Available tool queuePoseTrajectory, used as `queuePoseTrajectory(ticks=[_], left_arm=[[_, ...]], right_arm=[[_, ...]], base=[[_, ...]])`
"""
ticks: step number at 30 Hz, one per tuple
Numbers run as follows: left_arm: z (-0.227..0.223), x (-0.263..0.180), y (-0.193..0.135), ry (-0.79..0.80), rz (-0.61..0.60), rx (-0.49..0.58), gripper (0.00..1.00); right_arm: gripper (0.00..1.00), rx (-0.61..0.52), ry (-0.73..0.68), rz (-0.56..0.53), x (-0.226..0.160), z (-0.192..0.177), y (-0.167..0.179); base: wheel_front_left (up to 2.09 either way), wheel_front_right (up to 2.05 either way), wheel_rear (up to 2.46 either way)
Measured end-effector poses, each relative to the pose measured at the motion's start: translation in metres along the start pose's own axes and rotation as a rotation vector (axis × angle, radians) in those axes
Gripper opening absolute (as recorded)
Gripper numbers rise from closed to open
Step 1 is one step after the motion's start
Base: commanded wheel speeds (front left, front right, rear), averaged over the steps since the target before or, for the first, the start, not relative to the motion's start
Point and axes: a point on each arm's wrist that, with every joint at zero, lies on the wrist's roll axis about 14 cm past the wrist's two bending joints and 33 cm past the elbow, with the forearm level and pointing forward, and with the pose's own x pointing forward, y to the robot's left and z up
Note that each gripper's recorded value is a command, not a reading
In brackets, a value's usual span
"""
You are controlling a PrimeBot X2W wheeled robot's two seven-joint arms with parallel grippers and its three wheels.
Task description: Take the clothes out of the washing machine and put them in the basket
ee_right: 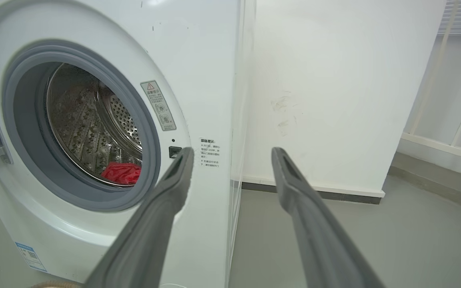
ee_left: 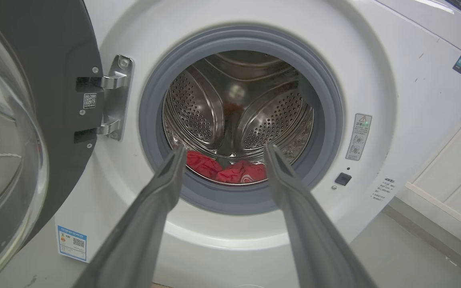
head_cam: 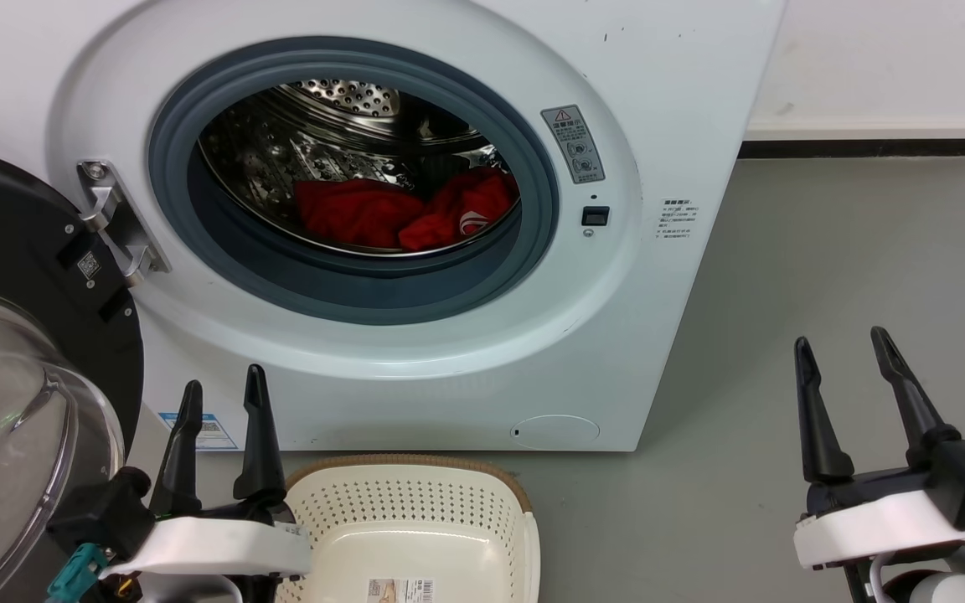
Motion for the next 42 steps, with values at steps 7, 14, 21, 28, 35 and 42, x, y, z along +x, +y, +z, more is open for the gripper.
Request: queuePoseTrajectory(ticks=[7,14,21,28,35,42], left_arm=[[-0.006,-0.003,-0.005,0.009,-0.015,0.097,1.00],[-0.012,-0.005,-0.016,0.015,-0.052,0.199,1.00],[-0.028,-0.011,-0.017,0.052,-0.072,0.267,1.00],[-0.036,-0.013,-0.018,0.070,-0.092,0.330,1.00],[-0.039,-0.015,-0.022,0.068,-0.118,0.362,1.00],[-0.042,-0.016,-0.029,0.065,-0.156,0.408,1.00]], right_arm=[[1.00,-0.073,0.017,0.016,-0.005,-0.006,0.003],[1.00,-0.105,0.023,0.021,-0.008,-0.009,0.003],[1.00,-0.062,0.073,-0.010,-0.016,-0.028,-0.006],[1.00,-0.024,0.120,-0.038,-0.022,-0.045,-0.013],[1.00,-0.079,0.122,-0.016,-0.023,-0.046,-0.010],[1.00,-0.128,0.119,0.004,-0.024,-0.046,-0.007]], base=[[0.00,0.00,0.00],[0.00,0.00,0.00],[0.00,0.00,0.00],[0.00,0.00,0.00],[0.00,0.00,0.00],[0.00,0.00,0.00]])
